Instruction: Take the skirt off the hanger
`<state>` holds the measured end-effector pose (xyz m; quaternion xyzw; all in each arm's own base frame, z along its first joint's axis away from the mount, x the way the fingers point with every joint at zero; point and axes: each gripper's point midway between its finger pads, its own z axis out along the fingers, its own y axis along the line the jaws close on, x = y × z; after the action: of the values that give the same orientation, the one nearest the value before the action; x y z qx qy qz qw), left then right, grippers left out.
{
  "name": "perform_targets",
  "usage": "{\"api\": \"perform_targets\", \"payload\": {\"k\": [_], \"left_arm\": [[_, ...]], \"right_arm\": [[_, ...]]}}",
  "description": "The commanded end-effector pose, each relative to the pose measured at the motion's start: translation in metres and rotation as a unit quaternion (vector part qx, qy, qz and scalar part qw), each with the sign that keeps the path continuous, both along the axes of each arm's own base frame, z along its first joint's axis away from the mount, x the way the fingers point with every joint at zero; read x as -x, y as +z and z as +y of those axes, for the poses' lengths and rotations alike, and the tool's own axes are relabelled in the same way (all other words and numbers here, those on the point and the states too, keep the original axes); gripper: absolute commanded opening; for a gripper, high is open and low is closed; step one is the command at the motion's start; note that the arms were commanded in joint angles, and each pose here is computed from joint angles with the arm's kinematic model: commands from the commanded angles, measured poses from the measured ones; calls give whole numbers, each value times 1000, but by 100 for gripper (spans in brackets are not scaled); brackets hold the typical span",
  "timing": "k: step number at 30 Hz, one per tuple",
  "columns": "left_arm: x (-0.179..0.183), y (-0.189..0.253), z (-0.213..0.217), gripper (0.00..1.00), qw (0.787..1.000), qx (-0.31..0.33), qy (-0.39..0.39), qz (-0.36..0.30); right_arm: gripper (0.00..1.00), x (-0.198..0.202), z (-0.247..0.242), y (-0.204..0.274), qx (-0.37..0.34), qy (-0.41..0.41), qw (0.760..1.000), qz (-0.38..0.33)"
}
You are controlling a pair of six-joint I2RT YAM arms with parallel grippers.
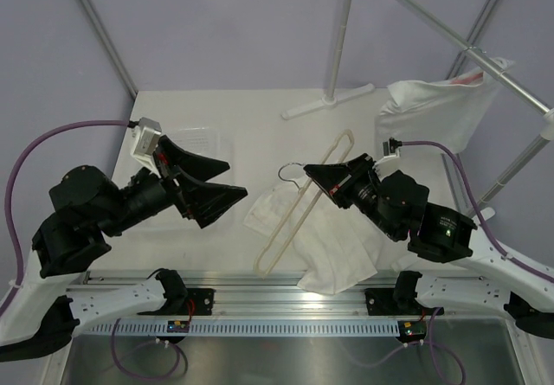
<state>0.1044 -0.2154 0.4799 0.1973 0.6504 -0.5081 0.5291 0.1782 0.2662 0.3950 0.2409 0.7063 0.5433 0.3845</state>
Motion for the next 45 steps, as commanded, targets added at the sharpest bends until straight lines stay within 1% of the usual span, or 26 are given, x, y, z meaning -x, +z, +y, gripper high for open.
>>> {"api": "perform_targets", "payload": {"k": [1, 2, 5, 7, 9, 18, 25, 29, 32, 35, 37, 38, 39, 40, 41, 42, 43, 44, 45], "left_arm": [[4, -35, -6, 99, 998, -42, -17, 42], [4, -46, -9, 99, 997, -51, -20, 51], [5, -59, -11, 99, 996, -57, -24, 68], [5, -71, -14, 99, 994, -70, -27, 78], [4, -81, -14, 99, 993, -82, -23, 85], [22, -103, -11, 99, 990, -83, -59, 94], [35, -114, -11, 95, 989, -70, -89, 92], [32, -120, -12, 92, 990, -75, -86, 87], [24, -129, -13, 89, 990, -89, -69, 90], [14, -140, -13, 74, 989, -109, -41, 94], [3, -144, -10, 40, 988, -119, -11, 96], [-2, -145, -8, 19, 988, -123, 3, 97], [-5, -147, -7, 1, 987, -126, 15, 102], [-14, -148, -4, 0, 985, -131, 40, 102], [-17, -147, -3, 0, 985, -133, 47, 101], [-20, -146, -2, 0, 985, -136, 55, 96], [-28, -146, 4, 0, 982, -138, 83, 94], [-32, -140, 8, 0, 982, -136, 98, 90], [-35, -136, 13, 0, 981, -137, 112, 83]], "right_arm": [[0, -12, -21, 13, -8, -61, 998, -10], [0, -13, -23, 17, -8, -66, 998, -13], [0, -20, -25, 21, -1, -86, 996, -19], [0, -25, -22, 20, 11, -96, 995, -22], [0, -27, -20, 28, 9, -99, 995, -28], [0, -34, -18, 43, 2, -115, 993, -41], [0, -38, -14, 55, -9, -121, 992, -45], [0, -39, -10, 63, -20, -119, 992, -46], [0, -38, -7, 70, -28, -113, 992, -48], [0, -35, -4, 73, -32, -103, 993, -48], [0, -33, -5, 73, -36, -96, 994, -47], [0, -32, -5, 71, -34, -95, 994, -46], [0, -31, -5, 70, -35, -92, 994, -47], [4, -30, -6, 70, -33, -89, 994, -48], [15, -29, -6, 71, -22, -84, 994, -58], [50, -25, -3, 72, -12, -69, 995, -66], [63, -23, -3, 73, -1, -61, 996, -72], [72, -20, -7, 71, 20, -54, 996, -74], [94, -16, -7, 70, 25, -42, 996, -71]]}}
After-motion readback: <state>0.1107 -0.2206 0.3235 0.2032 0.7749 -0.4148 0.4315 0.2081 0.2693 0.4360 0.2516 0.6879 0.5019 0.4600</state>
